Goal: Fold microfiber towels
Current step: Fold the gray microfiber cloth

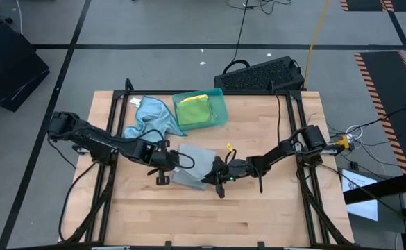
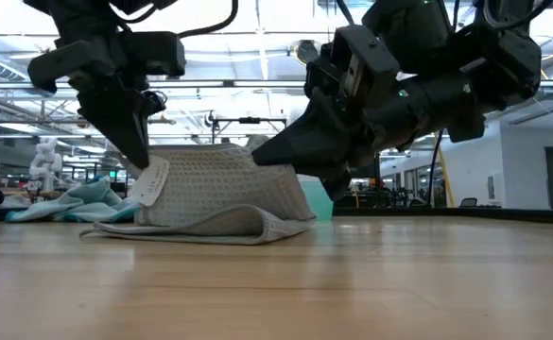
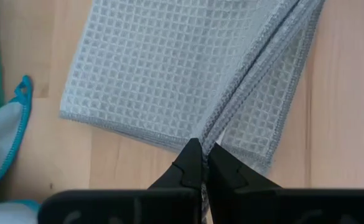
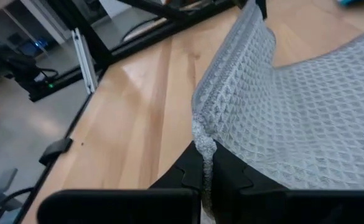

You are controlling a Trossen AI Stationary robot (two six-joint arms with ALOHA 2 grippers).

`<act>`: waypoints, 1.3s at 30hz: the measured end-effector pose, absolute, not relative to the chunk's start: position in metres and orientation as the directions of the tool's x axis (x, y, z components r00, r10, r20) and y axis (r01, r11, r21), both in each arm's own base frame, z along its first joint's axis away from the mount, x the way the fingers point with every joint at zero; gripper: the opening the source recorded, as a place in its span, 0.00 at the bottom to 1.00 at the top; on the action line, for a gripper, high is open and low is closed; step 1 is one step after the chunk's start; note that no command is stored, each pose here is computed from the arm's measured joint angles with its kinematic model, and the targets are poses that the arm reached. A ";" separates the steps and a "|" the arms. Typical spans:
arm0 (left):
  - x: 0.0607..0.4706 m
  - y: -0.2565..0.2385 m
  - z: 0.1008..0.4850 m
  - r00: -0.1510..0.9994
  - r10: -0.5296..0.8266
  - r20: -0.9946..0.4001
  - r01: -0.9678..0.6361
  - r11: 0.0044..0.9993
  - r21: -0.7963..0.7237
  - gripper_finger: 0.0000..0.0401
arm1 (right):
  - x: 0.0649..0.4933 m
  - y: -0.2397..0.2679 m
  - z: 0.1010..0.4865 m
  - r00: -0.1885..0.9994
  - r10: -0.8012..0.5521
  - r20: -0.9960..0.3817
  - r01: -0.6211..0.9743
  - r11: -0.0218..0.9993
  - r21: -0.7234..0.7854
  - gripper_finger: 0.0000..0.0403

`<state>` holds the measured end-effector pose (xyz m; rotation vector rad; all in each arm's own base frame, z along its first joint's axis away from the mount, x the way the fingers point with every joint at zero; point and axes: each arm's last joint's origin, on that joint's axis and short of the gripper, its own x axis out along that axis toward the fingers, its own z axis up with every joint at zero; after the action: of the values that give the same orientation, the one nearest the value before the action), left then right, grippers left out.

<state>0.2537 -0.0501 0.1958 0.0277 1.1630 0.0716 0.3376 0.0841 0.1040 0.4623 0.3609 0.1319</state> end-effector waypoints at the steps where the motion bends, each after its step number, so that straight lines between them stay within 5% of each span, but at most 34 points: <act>1: 0.255 -0.050 0.194 0.387 0.073 -0.919 -0.042 0.997 0.061 0.01 | 0.338 0.085 0.103 0.928 0.207 -0.311 -0.044 0.888 0.458 0.02; 12: 0.252 -0.050 0.193 0.366 0.084 -0.927 -0.072 0.995 0.062 0.05 | 0.336 0.088 0.098 0.907 0.262 -0.331 -0.085 0.881 0.465 0.15; 23: 0.250 -0.063 0.194 0.364 -0.029 -0.931 -0.021 0.999 -0.039 0.45 | 0.337 0.082 0.097 0.891 0.292 -0.347 -0.118 0.888 0.445 0.29; 27: 0.240 -0.062 0.194 0.284 -0.010 -0.959 -0.022 1.000 -0.017 0.53 | 0.337 0.082 0.099 0.881 0.334 -0.336 -0.160 0.877 0.454 0.30; 32: 0.234 -0.061 0.196 0.258 -0.006 -0.966 -0.033 0.999 -0.015 0.53 | 0.339 0.086 0.108 0.904 0.351 -0.243 -0.222 0.873 0.434 0.28; 39: 0.259 -0.080 0.202 0.560 -0.104 -0.822 0.103 0.993 -0.056 0.38 | 0.344 0.102 0.115 0.929 0.303 -0.212 -0.230 0.922 0.311 0.16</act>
<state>0.2588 -0.0795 0.2022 -0.0018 0.9691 -0.1219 0.3438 0.1017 0.1151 0.2860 0.2608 0.2765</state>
